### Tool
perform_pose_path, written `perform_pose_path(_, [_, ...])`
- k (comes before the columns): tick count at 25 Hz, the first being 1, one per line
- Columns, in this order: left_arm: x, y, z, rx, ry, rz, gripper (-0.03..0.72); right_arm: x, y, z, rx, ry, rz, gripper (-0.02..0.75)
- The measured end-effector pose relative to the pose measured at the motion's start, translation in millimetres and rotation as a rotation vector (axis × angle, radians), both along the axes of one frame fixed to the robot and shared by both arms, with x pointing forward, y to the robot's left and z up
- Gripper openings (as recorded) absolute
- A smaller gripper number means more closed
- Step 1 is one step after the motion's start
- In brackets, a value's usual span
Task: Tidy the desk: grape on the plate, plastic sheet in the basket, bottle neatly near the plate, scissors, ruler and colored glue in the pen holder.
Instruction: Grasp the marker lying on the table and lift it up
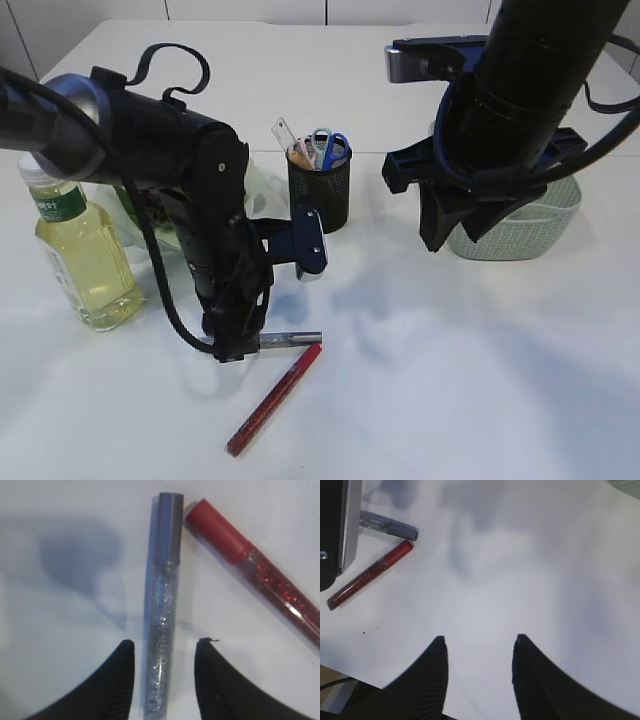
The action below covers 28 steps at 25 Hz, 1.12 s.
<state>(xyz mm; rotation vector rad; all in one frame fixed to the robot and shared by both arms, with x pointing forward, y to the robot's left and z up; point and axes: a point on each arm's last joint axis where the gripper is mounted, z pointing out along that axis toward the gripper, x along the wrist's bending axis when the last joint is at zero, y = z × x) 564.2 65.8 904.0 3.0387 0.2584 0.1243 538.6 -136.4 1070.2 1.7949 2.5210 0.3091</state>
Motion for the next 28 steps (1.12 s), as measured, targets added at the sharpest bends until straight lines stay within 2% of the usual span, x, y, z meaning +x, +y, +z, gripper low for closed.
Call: perform_pose_path(28, [4.3,-3.7,-8.1,-0.012,-0.006,0.005,0.299,0.0,0.0,0.0,-0.001,-0.001,0.004,0.345])
